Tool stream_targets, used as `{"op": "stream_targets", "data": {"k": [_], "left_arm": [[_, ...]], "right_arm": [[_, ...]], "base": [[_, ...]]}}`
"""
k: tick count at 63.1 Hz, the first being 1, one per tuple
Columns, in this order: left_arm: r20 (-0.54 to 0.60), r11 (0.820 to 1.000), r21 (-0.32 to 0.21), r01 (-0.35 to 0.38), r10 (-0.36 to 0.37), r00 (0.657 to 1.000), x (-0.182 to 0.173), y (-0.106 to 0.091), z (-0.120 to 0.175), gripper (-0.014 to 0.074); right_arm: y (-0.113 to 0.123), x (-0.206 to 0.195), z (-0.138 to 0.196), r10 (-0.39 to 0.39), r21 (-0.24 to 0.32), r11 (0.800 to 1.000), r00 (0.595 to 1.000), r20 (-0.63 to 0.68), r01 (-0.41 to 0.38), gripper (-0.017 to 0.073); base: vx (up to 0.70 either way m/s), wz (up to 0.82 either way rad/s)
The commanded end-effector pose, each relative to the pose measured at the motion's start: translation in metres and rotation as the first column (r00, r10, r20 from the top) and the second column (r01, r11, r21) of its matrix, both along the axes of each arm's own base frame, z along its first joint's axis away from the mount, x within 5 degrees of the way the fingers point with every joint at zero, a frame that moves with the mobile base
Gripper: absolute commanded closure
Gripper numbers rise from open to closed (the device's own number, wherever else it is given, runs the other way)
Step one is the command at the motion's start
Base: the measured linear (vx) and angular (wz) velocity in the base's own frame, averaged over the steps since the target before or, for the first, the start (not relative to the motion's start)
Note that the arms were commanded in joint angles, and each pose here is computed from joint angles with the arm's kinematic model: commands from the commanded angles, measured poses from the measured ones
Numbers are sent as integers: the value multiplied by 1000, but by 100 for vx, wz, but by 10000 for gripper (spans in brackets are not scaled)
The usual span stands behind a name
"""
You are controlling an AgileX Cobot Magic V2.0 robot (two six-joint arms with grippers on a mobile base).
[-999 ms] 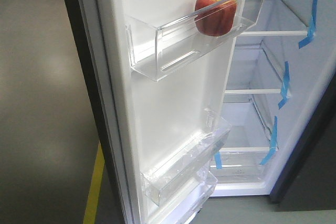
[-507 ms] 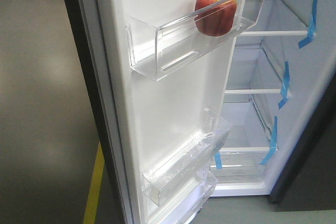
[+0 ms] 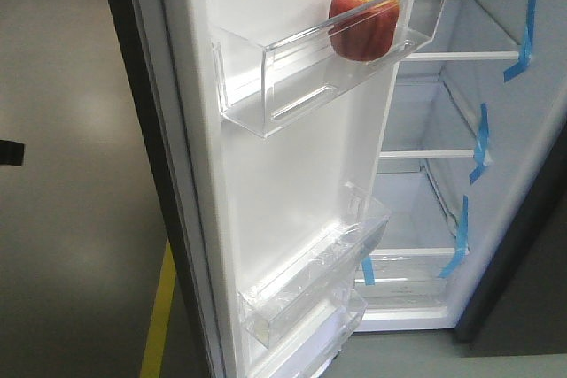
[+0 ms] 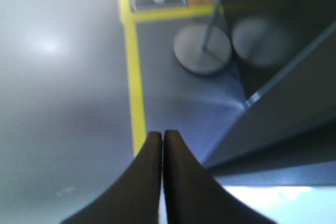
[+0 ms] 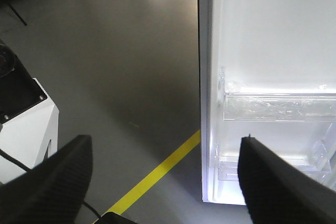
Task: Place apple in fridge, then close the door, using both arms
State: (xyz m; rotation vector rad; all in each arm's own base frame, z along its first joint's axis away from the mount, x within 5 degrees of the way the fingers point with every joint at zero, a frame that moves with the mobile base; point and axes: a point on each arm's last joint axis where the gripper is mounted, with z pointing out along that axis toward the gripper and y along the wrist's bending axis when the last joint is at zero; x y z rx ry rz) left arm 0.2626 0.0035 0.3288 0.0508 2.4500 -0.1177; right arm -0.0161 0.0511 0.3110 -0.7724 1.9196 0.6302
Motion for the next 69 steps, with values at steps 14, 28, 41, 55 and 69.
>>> {"op": "stream_targets", "data": {"k": [14,28,41,55,69], "left_arm": [[82,989,-138,57,-46,996,62,-9,-6,600],[123,955,-277,108,-76,989,101,-19,-13,600],[156,906,-388,173,-120,980,130,-40,-21,600],[155,873,-447,196,-140,978,150,-63,-29,600],[143,852,-467,236,-190,971,148,-84,-32,600]], "right_arm": [[2,2,11,-8,52,999,999,35,6,15],[2,2,11,-8,52,999,999,35,6,15],[2,2,11,-8,52,999,999,35,6,15],[2,2,11,-8,52,999,999,35,6,15],[2,2,11,-8,52,999,999,35,6,15]], "base": [[0,0],[0,0],[0,0],[0,0],[0,0]]}}
